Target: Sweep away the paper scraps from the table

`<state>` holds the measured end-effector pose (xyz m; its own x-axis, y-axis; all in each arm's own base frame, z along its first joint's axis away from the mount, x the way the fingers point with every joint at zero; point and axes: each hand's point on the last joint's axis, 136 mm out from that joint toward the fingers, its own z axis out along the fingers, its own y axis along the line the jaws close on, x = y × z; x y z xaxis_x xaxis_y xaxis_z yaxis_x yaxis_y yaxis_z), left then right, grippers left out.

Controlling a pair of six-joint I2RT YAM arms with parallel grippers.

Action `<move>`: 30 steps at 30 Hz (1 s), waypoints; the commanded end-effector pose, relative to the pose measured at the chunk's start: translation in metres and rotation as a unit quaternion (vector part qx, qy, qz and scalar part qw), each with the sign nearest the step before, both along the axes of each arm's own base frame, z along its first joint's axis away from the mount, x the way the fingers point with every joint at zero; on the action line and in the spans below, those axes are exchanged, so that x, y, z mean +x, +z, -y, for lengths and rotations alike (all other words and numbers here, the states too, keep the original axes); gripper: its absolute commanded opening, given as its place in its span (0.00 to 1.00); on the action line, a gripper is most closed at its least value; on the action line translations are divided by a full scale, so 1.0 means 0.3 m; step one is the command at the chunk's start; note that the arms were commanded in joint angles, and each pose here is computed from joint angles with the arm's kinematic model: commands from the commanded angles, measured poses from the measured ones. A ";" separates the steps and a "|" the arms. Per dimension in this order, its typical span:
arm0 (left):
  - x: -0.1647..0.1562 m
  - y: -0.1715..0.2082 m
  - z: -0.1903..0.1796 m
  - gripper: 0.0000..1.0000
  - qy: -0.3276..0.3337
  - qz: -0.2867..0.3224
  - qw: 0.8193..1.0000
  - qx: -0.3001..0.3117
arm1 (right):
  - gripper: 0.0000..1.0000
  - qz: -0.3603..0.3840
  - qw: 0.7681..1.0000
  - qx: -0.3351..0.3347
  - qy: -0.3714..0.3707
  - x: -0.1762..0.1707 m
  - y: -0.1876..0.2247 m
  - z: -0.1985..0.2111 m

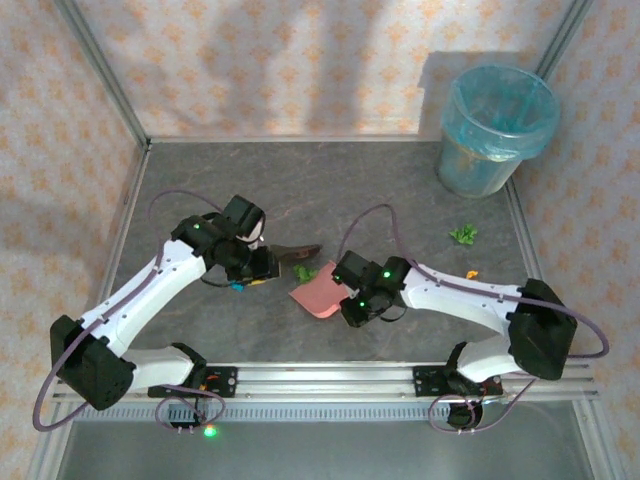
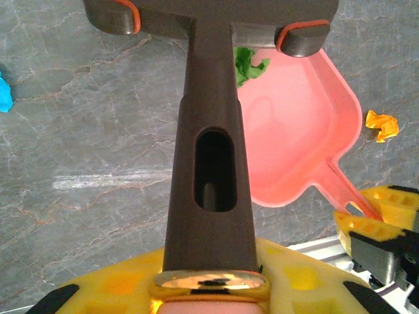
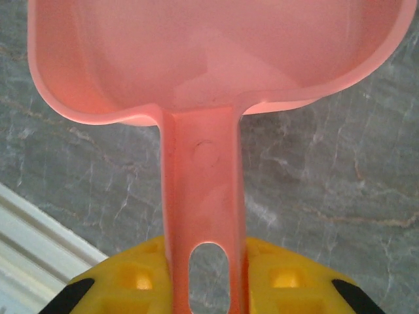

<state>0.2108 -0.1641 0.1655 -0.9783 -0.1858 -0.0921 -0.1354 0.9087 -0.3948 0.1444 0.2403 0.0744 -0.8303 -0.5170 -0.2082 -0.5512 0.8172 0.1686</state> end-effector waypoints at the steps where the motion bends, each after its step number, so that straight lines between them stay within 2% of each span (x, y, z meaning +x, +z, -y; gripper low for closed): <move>1: -0.033 0.003 0.007 0.00 -0.005 -0.009 1.000 -0.010 | 0.00 0.025 1.000 -0.016 0.005 0.029 -0.039 0.005; 17: -0.055 0.018 0.041 0.00 -0.011 -0.016 0.999 -0.047 | 0.00 0.055 0.998 -0.034 -0.013 0.101 -0.142 -0.024; 24: -0.071 0.029 0.064 0.00 -0.017 -0.028 0.997 -0.071 | 0.00 0.081 0.996 -0.004 -0.038 0.147 -0.120 -0.016; 30: -0.059 0.077 0.078 0.00 -0.014 -0.012 0.996 -0.089 | 0.00 0.104 0.994 0.016 -0.025 0.160 -0.107 -0.018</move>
<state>0.1975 -0.1802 0.1745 -0.9841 -0.1738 -0.0372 -0.1320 0.8552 -0.5012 0.1894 0.2560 0.0447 -0.8023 -0.4611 -0.3791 -0.5373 0.8346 0.1219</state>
